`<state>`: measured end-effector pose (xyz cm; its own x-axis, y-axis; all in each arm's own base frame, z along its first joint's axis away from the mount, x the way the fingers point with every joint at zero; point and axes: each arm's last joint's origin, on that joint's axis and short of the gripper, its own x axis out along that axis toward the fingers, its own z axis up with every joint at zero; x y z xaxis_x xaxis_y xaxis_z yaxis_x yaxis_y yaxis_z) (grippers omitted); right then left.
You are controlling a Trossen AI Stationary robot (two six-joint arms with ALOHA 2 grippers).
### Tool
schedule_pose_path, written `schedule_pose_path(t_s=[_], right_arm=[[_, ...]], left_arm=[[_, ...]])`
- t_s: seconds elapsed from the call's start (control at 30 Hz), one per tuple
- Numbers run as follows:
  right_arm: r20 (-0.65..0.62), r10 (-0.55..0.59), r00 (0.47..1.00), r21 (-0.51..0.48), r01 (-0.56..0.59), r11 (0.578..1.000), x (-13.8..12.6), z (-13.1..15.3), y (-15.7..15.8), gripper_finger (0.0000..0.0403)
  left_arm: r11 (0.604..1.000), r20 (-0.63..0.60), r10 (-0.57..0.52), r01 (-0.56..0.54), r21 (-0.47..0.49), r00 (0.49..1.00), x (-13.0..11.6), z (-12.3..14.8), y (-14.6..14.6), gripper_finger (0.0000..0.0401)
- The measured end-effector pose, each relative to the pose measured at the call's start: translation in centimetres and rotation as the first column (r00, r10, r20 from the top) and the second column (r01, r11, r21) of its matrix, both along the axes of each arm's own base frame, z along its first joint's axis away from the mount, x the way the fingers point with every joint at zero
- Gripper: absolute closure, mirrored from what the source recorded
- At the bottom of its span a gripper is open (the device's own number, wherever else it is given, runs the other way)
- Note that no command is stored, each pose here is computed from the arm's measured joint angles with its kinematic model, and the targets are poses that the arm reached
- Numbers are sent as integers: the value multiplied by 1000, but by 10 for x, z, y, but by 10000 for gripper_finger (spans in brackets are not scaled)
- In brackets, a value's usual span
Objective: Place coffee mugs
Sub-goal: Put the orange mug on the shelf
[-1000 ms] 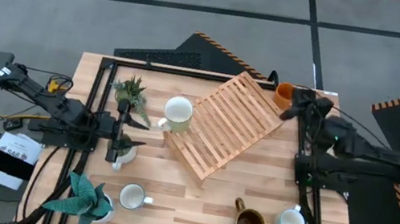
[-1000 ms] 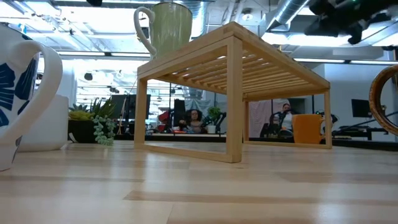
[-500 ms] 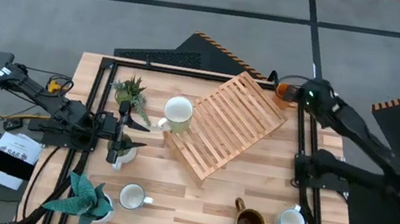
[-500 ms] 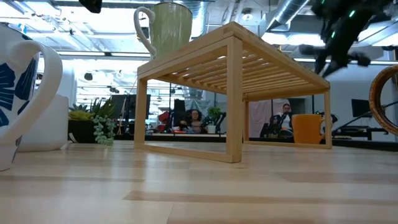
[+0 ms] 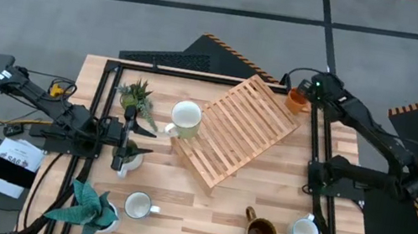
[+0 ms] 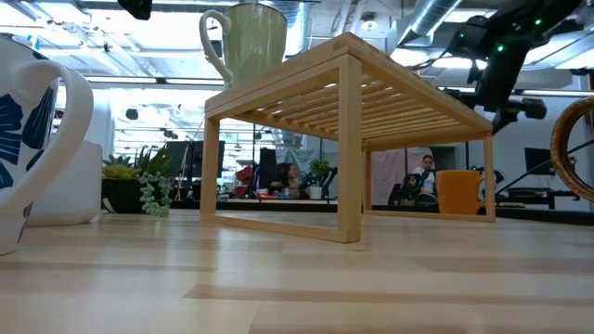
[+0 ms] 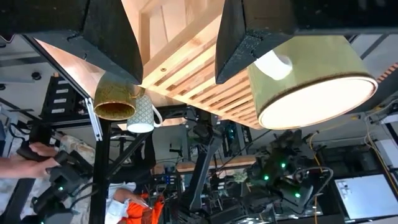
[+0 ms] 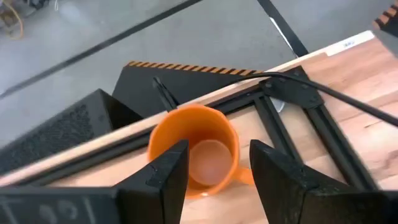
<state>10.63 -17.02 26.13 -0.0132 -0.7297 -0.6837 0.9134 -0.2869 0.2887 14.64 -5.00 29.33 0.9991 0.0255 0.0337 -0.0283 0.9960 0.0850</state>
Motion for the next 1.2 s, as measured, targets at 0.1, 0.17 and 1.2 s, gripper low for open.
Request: schedule_pose_path(t_s=[0.1, 0.17, 1.2], right_arm=[[8, -36, 999, 28, 36, 999, 8, -15, -4, 214], [32, -66, 997, 43, 65, 997, 13, -25, -8, 217], [-34, -232, 972, 137, 234, 962, 25, -72, -34, 364]], left_arm=[[1000, 0, 0, 0, -3, 1000, 0, 0, 0, 214], [1000, -2, -1, 1, -13, 1000, 0, 0, 0, 214], [1000, -19, -3, 2, -15, 1000, 0, -2, 0, 214]])
